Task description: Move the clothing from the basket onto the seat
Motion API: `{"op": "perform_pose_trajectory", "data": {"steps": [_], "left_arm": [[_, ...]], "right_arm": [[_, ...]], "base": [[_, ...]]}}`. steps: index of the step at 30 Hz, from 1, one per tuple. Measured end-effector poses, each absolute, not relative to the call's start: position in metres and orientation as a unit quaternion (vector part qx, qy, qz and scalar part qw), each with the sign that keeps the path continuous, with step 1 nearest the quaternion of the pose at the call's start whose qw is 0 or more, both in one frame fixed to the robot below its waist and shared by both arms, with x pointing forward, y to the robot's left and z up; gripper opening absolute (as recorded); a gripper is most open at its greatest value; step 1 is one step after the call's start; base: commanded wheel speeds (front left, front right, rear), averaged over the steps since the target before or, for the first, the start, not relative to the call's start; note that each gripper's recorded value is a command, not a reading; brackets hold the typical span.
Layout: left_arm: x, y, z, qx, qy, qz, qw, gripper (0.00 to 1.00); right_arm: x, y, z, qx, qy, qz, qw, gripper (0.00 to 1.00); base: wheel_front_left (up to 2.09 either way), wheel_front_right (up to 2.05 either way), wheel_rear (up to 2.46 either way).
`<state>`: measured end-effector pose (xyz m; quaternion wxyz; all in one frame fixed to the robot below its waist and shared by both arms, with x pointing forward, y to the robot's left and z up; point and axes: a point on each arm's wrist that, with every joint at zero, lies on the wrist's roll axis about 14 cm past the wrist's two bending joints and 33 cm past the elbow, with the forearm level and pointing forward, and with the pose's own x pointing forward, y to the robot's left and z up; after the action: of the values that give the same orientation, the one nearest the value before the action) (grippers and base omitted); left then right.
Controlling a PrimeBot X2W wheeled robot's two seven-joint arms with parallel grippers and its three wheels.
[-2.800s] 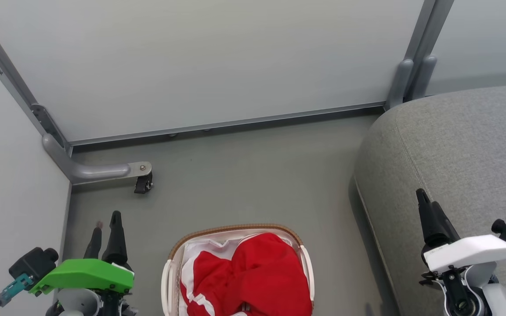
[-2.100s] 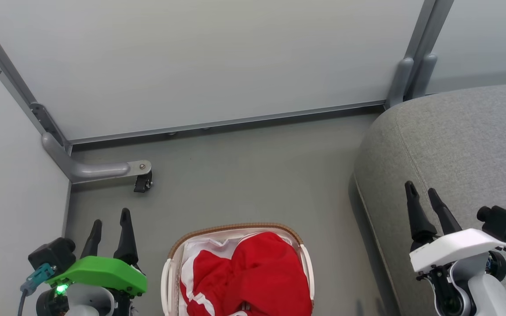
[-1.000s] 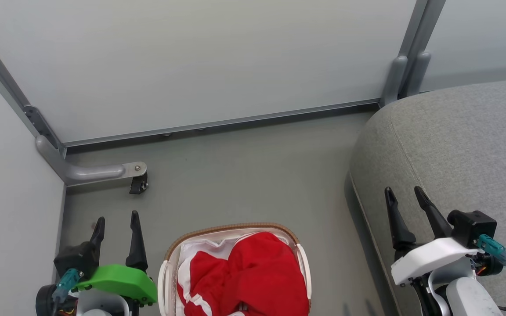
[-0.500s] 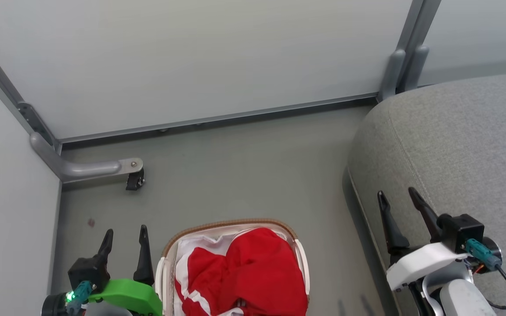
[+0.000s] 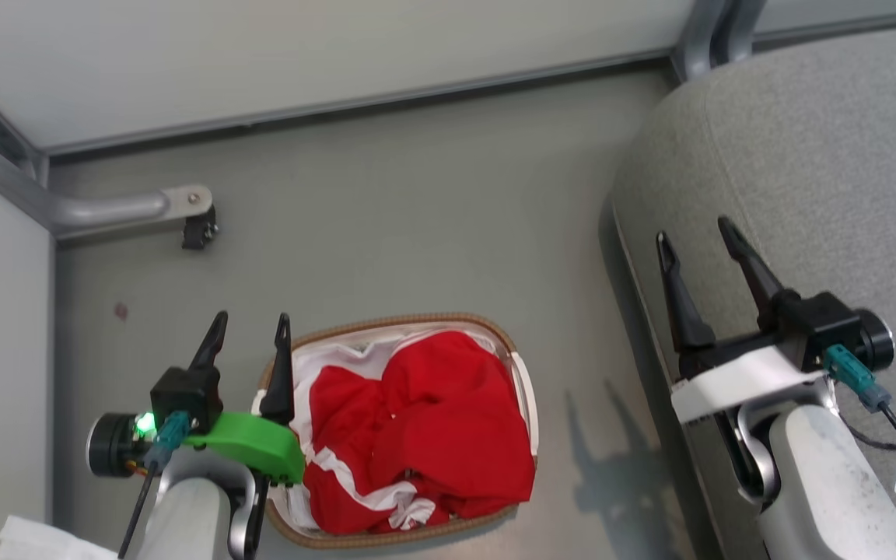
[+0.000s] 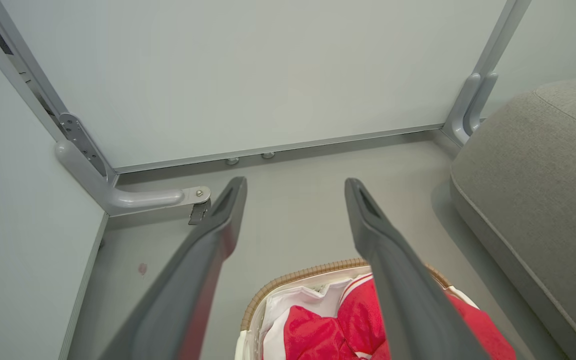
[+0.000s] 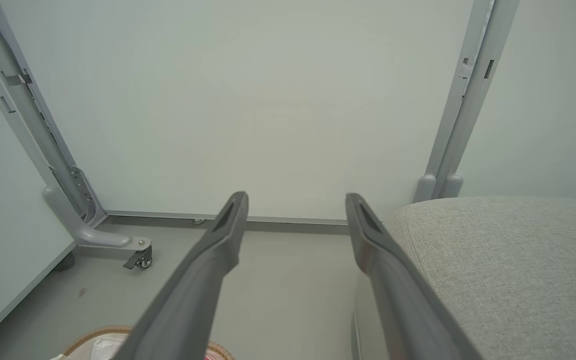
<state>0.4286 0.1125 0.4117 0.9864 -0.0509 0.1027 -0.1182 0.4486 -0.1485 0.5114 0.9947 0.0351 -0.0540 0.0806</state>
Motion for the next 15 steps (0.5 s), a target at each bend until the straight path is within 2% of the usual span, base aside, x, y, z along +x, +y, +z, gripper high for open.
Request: {"op": "perform_pose_trajectory", "data": {"steps": [10, 15], "left_arm": [[0.461, 0.077, 0.357, -0.046, 0.158, -0.174, 0.971, 1.0], [0.451, 0.06, 0.306, -0.047, 0.226, -0.206, 0.951, 1.0]], "right_arm": [[0.488, -0.149, 0.491, 0.019, -0.052, 0.085, 0.995, 1.0], [0.496, -0.152, 0.467, 0.027, -0.029, 0.082, 0.996, 1.0]], "base": [[0.0, 0.0, 0.0], [0.0, 0.0, 0.0]]}}
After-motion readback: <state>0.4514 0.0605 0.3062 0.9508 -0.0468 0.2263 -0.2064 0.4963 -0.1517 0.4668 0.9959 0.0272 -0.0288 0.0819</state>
